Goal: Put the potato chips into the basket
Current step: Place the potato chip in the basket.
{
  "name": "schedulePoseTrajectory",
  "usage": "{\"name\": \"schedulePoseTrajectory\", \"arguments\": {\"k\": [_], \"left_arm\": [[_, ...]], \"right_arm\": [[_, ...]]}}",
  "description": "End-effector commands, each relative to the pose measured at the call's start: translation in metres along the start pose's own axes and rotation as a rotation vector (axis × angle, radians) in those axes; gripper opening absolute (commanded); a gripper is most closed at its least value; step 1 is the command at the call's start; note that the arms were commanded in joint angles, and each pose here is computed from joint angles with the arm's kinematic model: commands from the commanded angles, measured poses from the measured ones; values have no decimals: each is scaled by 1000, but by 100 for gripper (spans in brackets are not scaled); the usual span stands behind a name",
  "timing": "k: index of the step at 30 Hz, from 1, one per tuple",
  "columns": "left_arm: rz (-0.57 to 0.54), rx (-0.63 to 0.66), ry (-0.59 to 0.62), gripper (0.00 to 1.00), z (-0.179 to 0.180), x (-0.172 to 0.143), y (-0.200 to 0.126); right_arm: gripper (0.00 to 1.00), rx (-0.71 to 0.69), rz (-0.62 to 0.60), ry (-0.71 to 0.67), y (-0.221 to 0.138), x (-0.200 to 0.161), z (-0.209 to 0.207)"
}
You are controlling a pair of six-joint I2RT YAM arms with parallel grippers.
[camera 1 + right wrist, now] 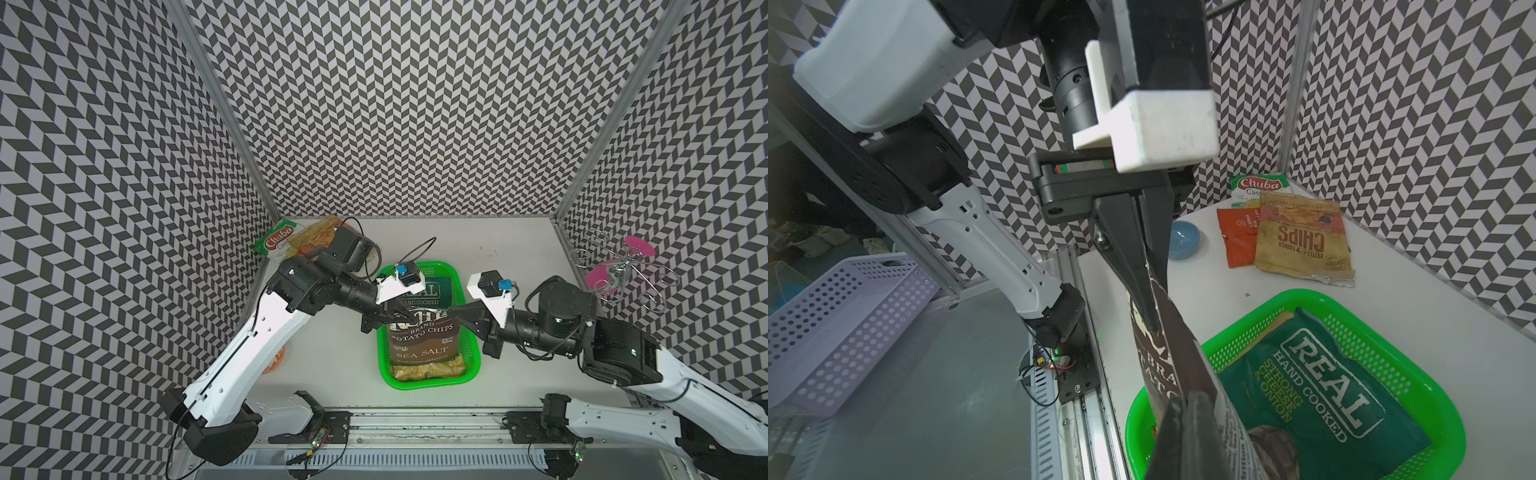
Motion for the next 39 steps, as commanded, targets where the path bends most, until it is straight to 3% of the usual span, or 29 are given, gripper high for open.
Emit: {"name": "schedulePoseTrajectory", "arguments": {"k": [1, 7, 15, 20, 26, 30, 33, 36, 37, 39], "left_arm": [[-29, 40, -3, 0, -8, -3, -10], [-33, 19, -25, 0, -9, -12, -3], [-7, 40, -32, 0, -1, -22, 8], [66, 169, -44, 0, 22, -45, 27], [100, 448, -54, 0, 58, -45, 24], [138, 538, -88, 2, 84, -54, 28], [144, 585, -135, 29, 105, -70, 28], [126, 647, -177, 74, 125, -84, 18], [116, 666, -187, 84, 131, -87, 15], [95, 699, -200, 86, 139, -90, 7]], "right_arm": [[0, -18, 11, 48, -21, -7, -3], [0, -17, 37, 65, -27, -14, -5], [0, -150, 45, 80, -19, -18, -16], [0, -319, 111, 82, 14, -35, -33], [0, -484, 32, 73, 50, -25, -50], [0, -587, 21, 84, 80, -15, -75], [2, -651, 34, 104, 101, -11, -98], [26, -692, 41, 117, 118, -9, -118], [36, -698, 49, 121, 125, -9, -125], [52, -719, 58, 130, 134, -9, -135]]}}
Point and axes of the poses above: each gripper's point midway between its finger pads, its own y axis out along the fingers, its own z axis along the line the jaws close on, x = y × z, the point moved 10 cm from there along -y, back along the fingers, and after that the axes turned 12 degrees about y, right-handed, at the moved point
